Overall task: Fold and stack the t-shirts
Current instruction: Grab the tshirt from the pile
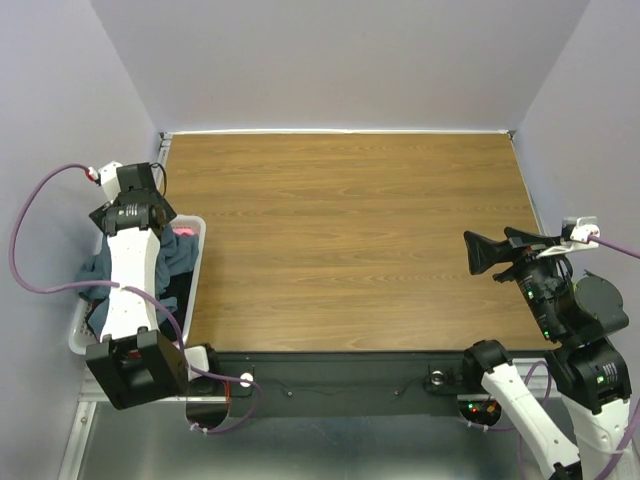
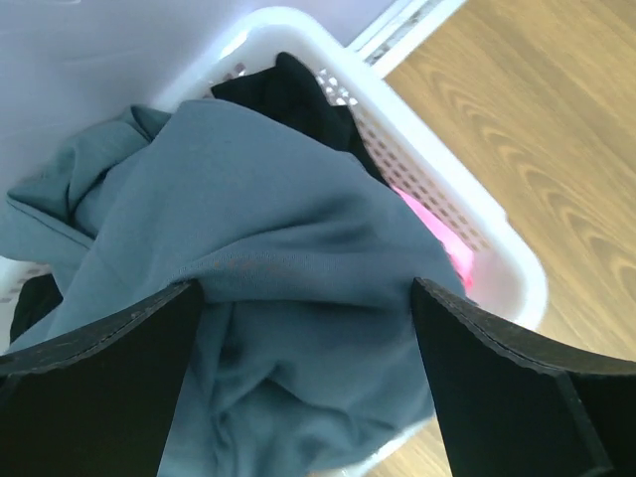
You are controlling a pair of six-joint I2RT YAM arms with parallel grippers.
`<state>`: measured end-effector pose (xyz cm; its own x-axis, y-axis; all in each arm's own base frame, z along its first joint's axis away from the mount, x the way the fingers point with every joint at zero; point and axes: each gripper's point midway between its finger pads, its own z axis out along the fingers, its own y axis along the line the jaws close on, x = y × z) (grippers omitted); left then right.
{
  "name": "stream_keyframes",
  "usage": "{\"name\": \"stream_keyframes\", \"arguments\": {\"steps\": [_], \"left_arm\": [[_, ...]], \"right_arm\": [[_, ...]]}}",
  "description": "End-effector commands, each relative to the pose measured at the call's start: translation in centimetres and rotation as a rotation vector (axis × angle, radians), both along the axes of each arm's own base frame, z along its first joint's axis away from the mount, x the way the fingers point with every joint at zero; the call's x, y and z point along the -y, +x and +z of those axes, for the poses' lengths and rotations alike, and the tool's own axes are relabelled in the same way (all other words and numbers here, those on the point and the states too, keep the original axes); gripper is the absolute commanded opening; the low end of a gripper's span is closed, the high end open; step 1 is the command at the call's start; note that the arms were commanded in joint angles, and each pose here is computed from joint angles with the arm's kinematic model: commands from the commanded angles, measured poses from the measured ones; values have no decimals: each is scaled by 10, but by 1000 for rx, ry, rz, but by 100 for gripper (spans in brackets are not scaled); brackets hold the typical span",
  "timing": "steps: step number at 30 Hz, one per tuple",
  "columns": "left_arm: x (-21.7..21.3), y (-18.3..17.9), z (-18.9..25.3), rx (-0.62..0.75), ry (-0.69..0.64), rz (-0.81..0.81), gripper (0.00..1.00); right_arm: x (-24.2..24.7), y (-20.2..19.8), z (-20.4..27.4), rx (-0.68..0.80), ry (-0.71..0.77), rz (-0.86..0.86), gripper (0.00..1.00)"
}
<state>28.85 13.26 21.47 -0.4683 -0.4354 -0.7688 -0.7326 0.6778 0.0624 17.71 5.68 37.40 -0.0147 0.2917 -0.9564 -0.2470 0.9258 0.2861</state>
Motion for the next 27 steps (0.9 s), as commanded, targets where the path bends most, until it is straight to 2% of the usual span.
{"name": "stream_keyframes", "arguments": {"steps": [1,2,3,6,7,10,12,15,18,19,21,22,23,26,27], "left_arm": [[-9,4,-19,-42,14,2,89],[-8,4,-22,-42,9,-1,85],[-7,4,-23,-39,6,-7,73],[-6,4,-26,-27,6,-17,50],[-4,5,-26,-23,0,-27,31],[4,11,-7,45,-12,-77,0],[12,14,18,126,-13,-106,0],[45,25,90,302,-17,-180,0],[109,35,140,448,-83,-312,0],[142,36,172,534,-114,-395,0],[173,38,199,619,-177,-452,0],[187,36,229,695,-198,-481,0],[219,38,235,697,-225,-554,0],[272,48,272,753,-245,-655,0],[304,42,280,758,-268,-735,0]], "right_arm": [[-4,-3,7,23,2,25,100],[-4,-2,7,21,2,23,100],[-4,-2,7,22,1,25,100],[-6,-2,6,23,-10,35,100],[-5,-2,5,22,-13,33,100],[-5,-2,6,26,-20,31,100],[-4,-3,7,30,-23,32,100],[-4,-4,9,36,-19,29,100],[-5,-5,9,39,-24,39,100],[-5,-6,10,44,-24,40,100],[-5,-7,9,44,-23,45,100],[-6,-8,10,47,-22,50,100],[-6,-9,10,51,-22,51,100],[-7,-12,13,59,-21,61,100],[-6,-12,13,61,-22,61,100]]}}
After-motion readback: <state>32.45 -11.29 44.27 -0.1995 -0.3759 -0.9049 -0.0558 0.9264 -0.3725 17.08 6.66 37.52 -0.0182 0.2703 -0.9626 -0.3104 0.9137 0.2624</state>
